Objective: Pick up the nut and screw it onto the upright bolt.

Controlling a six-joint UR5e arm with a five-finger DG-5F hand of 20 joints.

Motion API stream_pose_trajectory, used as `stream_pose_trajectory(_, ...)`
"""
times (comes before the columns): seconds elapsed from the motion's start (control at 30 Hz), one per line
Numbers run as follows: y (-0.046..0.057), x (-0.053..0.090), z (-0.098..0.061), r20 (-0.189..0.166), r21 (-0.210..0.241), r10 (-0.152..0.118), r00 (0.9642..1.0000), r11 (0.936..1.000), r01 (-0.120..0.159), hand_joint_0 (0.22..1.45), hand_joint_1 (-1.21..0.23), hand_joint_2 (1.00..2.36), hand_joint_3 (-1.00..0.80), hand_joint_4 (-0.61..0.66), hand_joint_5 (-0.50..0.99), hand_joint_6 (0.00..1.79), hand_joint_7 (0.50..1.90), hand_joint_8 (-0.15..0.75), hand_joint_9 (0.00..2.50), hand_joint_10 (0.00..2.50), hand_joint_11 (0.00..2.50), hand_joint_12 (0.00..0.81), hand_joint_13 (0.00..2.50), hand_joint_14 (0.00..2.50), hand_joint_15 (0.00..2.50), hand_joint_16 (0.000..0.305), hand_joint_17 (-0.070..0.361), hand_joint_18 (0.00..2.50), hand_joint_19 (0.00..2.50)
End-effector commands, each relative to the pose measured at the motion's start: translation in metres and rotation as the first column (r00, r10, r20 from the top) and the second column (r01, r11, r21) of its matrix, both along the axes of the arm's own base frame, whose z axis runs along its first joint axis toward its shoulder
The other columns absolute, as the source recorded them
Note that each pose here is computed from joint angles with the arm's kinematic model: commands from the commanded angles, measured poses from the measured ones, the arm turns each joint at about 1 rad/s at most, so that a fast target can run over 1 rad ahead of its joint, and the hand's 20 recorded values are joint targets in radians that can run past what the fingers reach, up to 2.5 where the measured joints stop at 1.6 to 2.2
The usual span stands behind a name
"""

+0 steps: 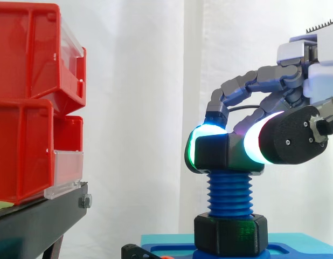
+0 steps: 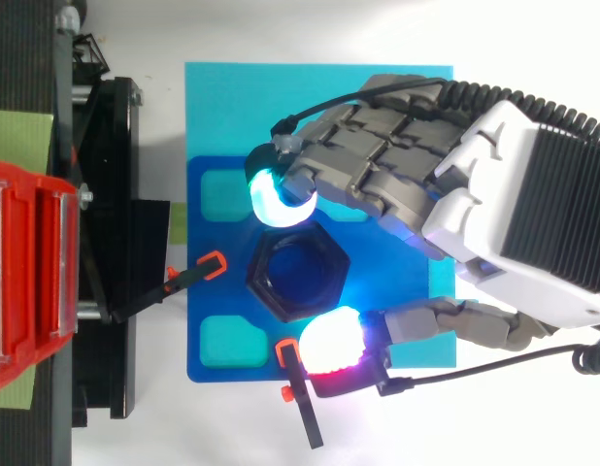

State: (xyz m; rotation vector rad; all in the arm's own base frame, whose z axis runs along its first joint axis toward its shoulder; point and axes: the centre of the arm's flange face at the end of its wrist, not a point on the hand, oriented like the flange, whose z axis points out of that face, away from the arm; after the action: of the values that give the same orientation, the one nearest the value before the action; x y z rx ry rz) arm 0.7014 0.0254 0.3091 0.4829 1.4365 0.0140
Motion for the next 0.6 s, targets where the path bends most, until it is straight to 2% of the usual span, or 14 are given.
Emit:
stream_pose_trajectory(0.0,0.0003,0.0009,0.0009,0.008,-0.003,0.0,1.0,1.0,0.0,0.56,-0.63,1.0,-0.5,0.29,-0.13,0.5,1.12,0.349,0.71,0.01,0.19,0.384,0.73,0.01,0.18,0.046,0.104,0.59,0.23)
stream_pose_trajectory(0.57,0.0024,0.0006,0.0003,0.007,-0.006,0.003,1.0,1.0,-0.002,0.56,-0.63,1.0,-0.5,0.29,-0.13,0.5,1.12,0.35,0.72,0.01,0.19,0.384,0.73,0.01,0.18,0.046,0.104,0.59,0.23)
